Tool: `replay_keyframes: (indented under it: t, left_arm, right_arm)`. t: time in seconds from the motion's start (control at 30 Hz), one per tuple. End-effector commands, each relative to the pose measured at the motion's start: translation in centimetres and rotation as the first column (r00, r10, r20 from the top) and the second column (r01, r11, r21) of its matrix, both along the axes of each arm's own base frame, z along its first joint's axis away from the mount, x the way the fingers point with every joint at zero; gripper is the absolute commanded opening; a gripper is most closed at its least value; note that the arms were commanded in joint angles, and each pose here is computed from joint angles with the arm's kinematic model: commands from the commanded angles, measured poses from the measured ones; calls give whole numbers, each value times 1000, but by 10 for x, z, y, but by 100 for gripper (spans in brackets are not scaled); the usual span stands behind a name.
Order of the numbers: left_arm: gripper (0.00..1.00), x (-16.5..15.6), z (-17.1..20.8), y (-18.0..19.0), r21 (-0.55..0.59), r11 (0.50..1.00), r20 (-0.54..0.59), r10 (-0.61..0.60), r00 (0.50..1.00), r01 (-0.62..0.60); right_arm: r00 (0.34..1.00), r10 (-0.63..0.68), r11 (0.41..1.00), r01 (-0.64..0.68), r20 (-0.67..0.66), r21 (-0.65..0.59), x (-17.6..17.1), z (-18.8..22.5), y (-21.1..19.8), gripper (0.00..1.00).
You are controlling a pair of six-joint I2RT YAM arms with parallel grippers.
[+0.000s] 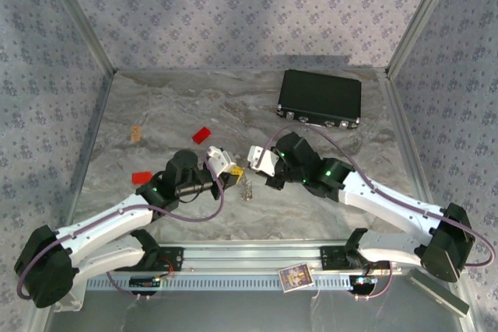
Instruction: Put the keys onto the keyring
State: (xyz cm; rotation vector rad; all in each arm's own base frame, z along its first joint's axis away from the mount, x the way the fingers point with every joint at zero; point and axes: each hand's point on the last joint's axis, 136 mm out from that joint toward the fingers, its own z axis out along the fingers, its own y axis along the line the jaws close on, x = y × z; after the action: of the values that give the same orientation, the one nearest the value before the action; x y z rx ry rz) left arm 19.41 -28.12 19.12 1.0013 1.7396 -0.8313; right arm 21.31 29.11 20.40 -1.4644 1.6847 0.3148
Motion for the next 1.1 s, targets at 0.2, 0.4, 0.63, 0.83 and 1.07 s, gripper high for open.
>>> replay_keyframes:
  t: [0.2,0.4,0.63,0.83,1.07]
  left_arm:
    - [0,-1,19,-7,-80,997,-3,-12,1000,12]
    - [0,-2,18,-8,-84,996,-13,-16,1000,15]
    - [0,-2,19,-9,-86,996,-9,-21,1000,20]
    - [0,-2,19,-9,-86,996,-10,-23,1000,22]
    - [0,-2,20,-10,-89,996,-8,-26,1000,25]
  right_arm:
    - [996,80,997,-80,26,1,-11,2,12,0]
    - [996,75,997,-76,40,10,-10,4,15,0]
    - [997,63,998,-63,51,-3,-6,1,16,0]
    - [996,55,998,-54,64,-20,-4,-2,16,0]
    - [995,36,999,-35,91,-18,-2,1,14,0]
